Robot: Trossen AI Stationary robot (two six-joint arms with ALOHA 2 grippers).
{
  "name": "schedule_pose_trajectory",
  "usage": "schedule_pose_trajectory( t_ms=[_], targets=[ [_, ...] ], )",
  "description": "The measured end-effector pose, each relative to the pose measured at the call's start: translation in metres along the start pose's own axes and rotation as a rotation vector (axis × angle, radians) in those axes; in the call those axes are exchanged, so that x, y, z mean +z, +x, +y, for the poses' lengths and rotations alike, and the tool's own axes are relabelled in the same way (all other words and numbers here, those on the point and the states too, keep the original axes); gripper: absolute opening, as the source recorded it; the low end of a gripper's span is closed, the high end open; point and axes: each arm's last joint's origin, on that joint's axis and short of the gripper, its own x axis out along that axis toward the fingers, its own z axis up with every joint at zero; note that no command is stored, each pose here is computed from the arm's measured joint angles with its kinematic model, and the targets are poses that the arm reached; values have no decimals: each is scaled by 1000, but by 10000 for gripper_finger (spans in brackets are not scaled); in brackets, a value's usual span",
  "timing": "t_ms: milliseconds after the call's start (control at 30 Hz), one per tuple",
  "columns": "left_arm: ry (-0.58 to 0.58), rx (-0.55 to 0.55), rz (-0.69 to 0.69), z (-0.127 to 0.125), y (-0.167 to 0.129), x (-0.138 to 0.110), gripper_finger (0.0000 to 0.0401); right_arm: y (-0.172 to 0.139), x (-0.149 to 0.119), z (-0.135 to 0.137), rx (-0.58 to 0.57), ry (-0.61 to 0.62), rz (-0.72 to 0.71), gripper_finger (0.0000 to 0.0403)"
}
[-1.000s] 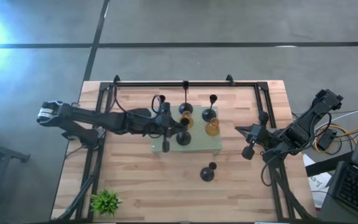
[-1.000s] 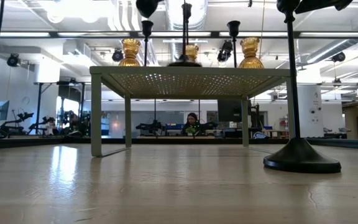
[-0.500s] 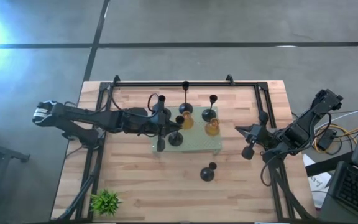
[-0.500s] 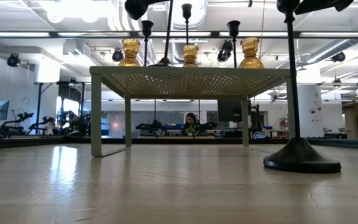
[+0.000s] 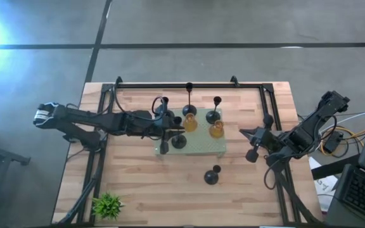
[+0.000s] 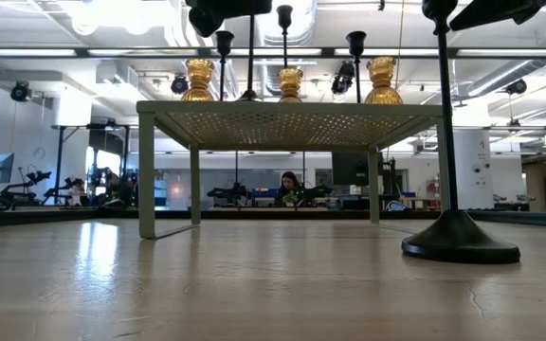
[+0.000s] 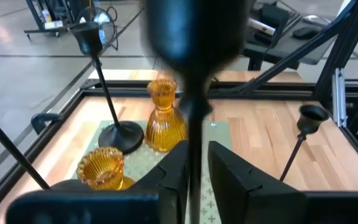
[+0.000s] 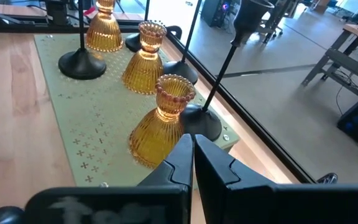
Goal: Pick & Place candle stick holders
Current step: Put the black candle holder on the shelf
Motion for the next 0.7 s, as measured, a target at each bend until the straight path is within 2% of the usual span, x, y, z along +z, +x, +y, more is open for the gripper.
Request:
schedule_pose_trajectory(
  t_ms=[400, 700],
  targets=[
    [19, 0, -6, 0, 0, 0, 87, 1, -3, 1, -2, -4, 1, 8],
    [30, -3, -15, 1, -6, 3, 162, 1, -2, 1, 0, 0, 0, 8]
  ],
)
